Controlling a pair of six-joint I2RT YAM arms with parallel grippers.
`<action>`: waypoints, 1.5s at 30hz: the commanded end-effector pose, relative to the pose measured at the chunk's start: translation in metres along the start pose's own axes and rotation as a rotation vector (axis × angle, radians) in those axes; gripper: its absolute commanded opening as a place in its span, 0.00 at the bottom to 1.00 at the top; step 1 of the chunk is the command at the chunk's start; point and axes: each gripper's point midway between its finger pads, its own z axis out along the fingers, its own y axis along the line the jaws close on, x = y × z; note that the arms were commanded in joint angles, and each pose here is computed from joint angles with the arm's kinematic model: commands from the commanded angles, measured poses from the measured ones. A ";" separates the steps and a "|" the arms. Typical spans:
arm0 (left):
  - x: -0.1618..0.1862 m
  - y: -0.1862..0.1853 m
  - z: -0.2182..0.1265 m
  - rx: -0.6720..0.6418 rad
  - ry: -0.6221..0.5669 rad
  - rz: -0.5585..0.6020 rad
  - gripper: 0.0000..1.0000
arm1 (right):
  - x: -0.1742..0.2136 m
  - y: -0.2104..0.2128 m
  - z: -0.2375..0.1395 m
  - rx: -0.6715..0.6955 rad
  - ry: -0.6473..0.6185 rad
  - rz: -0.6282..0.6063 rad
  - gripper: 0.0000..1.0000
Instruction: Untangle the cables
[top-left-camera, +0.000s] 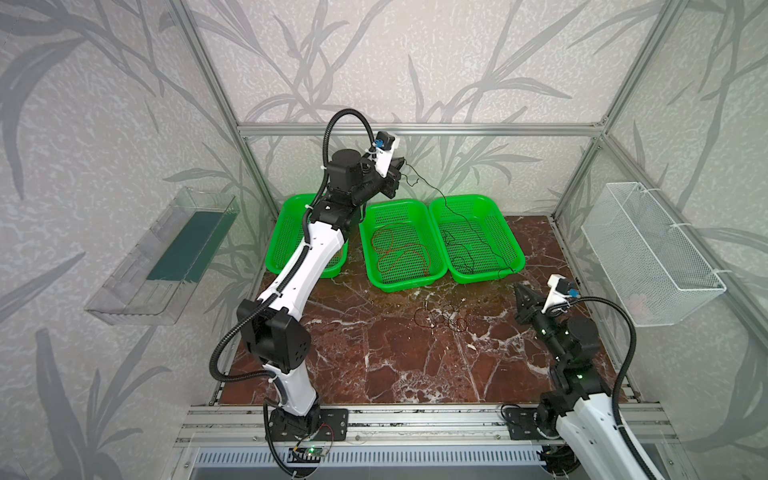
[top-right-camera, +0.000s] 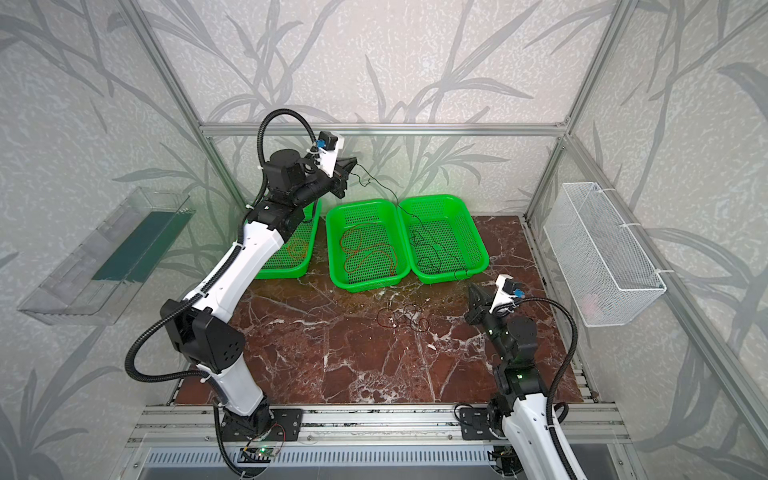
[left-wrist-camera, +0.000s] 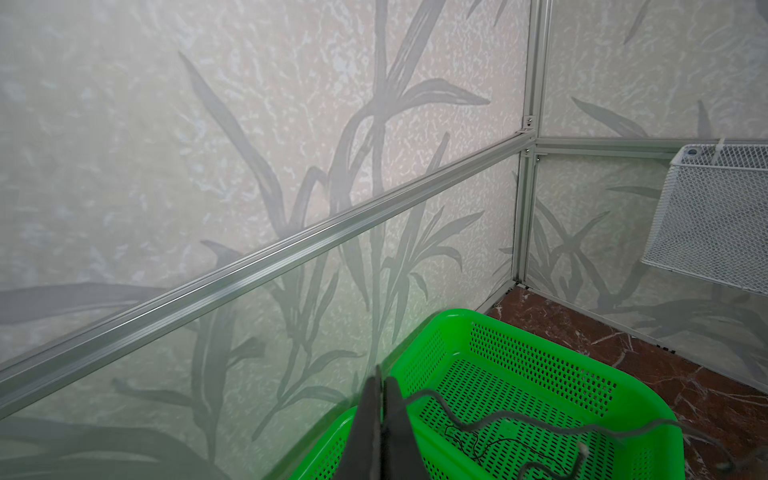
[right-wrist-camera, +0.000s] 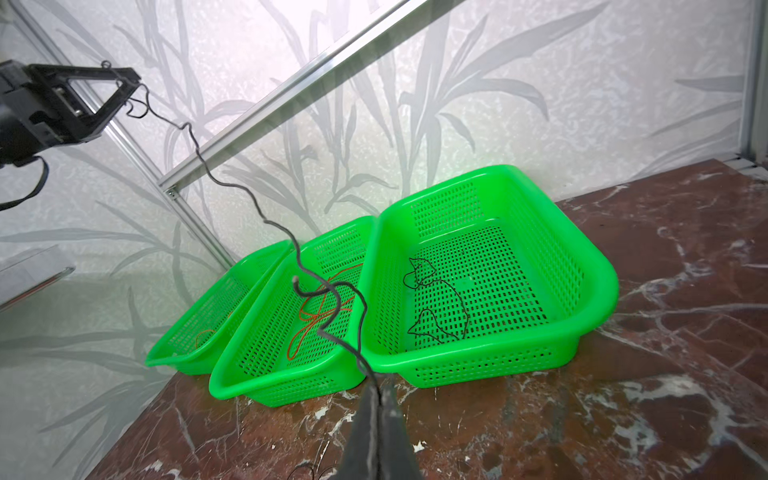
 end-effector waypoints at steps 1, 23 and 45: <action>0.001 0.017 -0.001 -0.041 -0.013 -0.032 0.00 | -0.010 -0.004 0.000 0.001 -0.039 0.044 0.00; -0.029 0.034 0.028 -0.014 -0.107 0.002 0.00 | -0.014 -0.106 0.028 0.535 0.456 -0.522 0.00; 0.103 -0.084 0.156 0.203 -0.003 -0.152 0.00 | -0.005 -0.104 0.174 0.371 0.515 -0.562 0.00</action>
